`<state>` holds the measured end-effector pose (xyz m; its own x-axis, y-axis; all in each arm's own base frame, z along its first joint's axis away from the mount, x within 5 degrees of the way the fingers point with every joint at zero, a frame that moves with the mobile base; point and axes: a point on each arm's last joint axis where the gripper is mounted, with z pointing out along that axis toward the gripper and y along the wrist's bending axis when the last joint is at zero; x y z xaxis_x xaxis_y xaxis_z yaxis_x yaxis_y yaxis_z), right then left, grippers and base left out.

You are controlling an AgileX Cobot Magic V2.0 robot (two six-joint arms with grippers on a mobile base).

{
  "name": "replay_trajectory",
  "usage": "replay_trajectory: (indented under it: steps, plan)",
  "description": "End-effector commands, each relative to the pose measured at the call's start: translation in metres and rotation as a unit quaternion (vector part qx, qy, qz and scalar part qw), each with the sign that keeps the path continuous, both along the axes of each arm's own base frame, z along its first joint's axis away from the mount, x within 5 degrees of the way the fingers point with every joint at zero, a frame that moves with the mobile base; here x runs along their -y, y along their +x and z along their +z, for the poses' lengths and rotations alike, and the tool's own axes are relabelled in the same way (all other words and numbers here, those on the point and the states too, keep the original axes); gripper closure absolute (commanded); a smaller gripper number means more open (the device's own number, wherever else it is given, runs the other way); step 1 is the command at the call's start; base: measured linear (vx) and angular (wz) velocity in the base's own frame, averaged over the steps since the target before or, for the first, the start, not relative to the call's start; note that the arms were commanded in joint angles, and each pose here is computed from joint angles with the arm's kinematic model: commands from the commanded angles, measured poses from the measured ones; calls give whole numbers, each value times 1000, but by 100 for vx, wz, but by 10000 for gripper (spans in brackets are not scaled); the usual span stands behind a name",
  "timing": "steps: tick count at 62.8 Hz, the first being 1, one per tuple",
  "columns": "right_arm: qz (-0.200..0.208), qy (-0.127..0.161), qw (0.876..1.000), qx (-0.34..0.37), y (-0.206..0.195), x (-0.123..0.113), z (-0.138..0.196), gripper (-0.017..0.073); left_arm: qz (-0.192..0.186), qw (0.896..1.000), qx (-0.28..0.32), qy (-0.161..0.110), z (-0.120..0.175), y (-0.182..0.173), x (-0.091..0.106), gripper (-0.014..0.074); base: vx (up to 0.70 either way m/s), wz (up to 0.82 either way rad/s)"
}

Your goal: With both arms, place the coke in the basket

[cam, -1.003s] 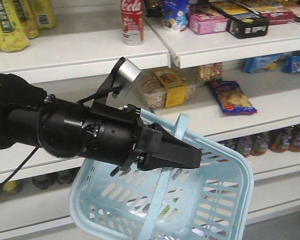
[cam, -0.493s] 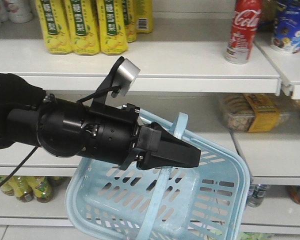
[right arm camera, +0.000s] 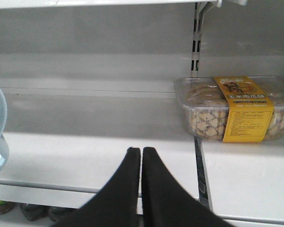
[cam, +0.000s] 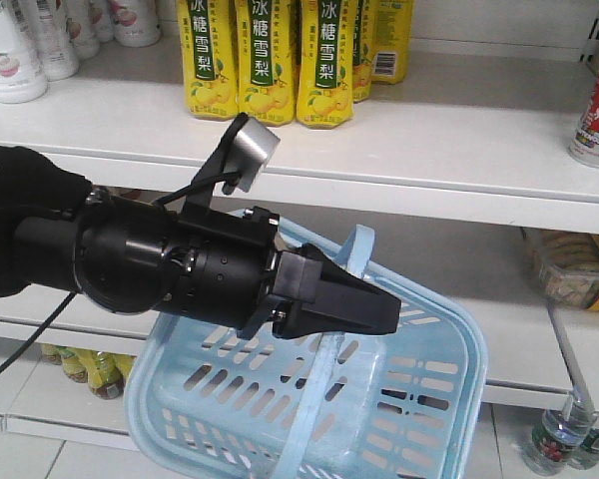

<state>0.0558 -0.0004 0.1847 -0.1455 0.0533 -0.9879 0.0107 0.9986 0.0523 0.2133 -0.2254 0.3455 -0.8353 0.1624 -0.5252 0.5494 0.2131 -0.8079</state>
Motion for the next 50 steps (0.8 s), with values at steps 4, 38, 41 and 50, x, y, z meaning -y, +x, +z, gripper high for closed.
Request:
replay_trajectory:
  steps: [4,38,41,50]
  plan:
    - [-1,-7,999,38,0,0,4,564,-1,999,8,-52,26,-9,-3,599,7,8]
    - [-1,-7,999,38,0,0,4,564,-1,999,8,-52,26,-9,-3,599,7,-9]
    - [-1,-7,999,37,0,0,4,564,-1,999,8,-52,26,-9,-3,599,8,-19]
    - [-1,-7,999,37,0,0,4,564,-1,999,8,-52,26,-9,-3,599,8,-19]
